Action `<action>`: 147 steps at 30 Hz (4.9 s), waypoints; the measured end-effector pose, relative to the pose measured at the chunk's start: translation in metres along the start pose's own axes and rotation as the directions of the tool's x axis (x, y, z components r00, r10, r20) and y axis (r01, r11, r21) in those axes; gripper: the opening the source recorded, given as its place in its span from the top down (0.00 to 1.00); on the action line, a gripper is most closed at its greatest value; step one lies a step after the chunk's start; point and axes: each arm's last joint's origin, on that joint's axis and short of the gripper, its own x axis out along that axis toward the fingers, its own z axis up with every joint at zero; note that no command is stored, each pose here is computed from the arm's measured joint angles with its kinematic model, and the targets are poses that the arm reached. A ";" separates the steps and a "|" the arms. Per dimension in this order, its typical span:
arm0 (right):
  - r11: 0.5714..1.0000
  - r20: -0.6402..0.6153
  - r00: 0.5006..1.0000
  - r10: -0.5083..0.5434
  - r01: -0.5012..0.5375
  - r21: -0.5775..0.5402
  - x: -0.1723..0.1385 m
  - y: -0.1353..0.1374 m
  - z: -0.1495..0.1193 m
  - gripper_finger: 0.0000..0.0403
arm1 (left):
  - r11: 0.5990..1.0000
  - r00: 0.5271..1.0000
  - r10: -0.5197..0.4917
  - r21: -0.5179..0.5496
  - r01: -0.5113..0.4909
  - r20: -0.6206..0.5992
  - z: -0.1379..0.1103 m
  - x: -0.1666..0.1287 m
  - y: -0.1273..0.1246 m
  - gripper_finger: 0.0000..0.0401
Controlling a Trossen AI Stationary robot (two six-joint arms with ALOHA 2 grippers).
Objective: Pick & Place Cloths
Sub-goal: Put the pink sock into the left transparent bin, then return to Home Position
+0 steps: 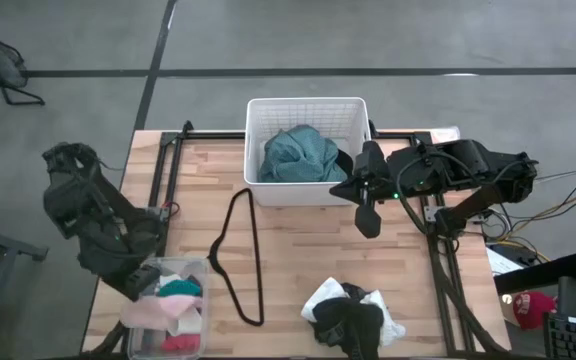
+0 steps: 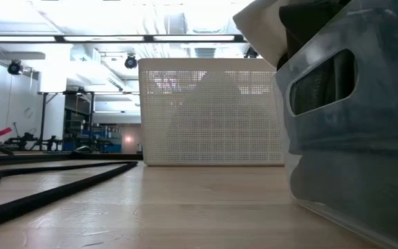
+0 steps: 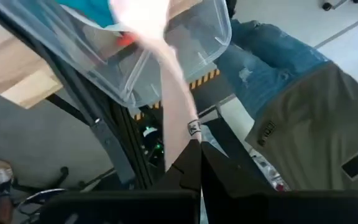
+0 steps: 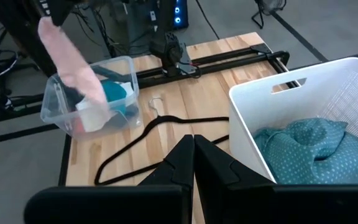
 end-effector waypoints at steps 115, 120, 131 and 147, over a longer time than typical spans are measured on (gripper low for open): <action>0.980 0.576 0.793 0.197 -0.176 -0.094 0.032 -0.123 -0.319 0.98 | 0.680 -0.213 -0.675 0.483 -0.552 0.706 0.188 0.076 0.142 0.94; 0.972 0.550 0.812 0.195 -0.234 0.002 0.034 -0.123 -0.322 0.98 | 0.703 -0.214 -0.651 0.471 -0.532 0.729 0.199 0.090 0.145 0.94; 0.962 0.552 0.812 0.193 -0.268 0.059 0.034 -0.123 -0.322 0.98 | 0.693 -0.201 -0.654 0.471 -0.546 0.729 0.211 0.107 0.149 0.94; 0.962 0.551 0.812 0.192 -0.267 0.059 0.034 -0.123 -0.322 0.98 | 0.679 -0.169 -0.644 0.455 -0.576 0.747 0.213 0.110 0.149 0.94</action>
